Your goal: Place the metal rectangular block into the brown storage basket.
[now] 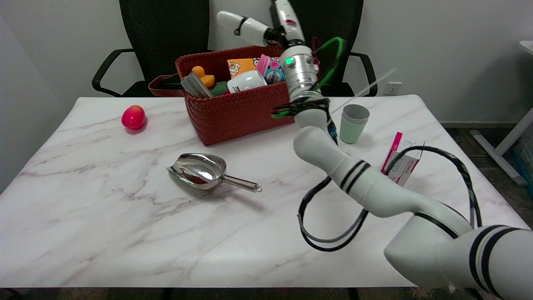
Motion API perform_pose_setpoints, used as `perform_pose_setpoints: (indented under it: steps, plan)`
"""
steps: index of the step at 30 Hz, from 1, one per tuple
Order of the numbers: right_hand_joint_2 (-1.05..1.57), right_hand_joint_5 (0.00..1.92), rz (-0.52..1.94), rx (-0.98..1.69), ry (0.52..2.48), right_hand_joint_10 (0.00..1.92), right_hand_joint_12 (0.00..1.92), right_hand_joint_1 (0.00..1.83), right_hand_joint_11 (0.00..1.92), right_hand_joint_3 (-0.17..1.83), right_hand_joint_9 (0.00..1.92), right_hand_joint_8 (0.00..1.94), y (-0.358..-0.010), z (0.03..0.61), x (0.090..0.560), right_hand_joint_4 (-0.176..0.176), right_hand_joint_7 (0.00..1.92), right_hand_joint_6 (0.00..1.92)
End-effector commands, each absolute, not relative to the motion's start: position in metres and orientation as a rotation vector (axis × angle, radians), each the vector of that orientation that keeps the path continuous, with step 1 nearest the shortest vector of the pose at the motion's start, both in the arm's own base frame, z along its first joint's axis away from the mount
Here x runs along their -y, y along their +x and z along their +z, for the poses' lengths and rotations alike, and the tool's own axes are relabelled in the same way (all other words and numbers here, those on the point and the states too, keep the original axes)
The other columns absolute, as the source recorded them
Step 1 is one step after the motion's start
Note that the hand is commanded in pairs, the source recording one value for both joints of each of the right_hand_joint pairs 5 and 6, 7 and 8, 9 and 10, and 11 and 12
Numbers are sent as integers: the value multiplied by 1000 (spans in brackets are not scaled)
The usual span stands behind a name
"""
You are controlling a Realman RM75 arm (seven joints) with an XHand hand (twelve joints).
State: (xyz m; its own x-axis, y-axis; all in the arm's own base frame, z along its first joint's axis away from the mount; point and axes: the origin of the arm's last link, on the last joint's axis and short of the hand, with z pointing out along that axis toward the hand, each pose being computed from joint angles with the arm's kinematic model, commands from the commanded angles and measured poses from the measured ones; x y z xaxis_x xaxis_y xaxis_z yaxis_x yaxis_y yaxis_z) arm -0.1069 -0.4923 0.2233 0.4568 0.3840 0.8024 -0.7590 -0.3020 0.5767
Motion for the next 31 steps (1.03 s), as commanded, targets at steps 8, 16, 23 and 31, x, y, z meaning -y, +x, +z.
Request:
perform_pose_setpoints:
  steps: [8,16,23,31]
  plan:
    - [666,0,1385,160,1332,48,126,871,126,-175,48,0,-124,284,354,0,0,0]
    - [669,0,1314,137,1352,50,138,917,138,-175,50,0,-148,278,330,0,0,0]
    - [673,0,1307,102,1304,53,142,924,142,-175,53,0,-166,280,304,0,0,0]
    - [668,0,1290,115,1331,57,147,926,147,-175,57,0,-173,270,291,0,0,0]
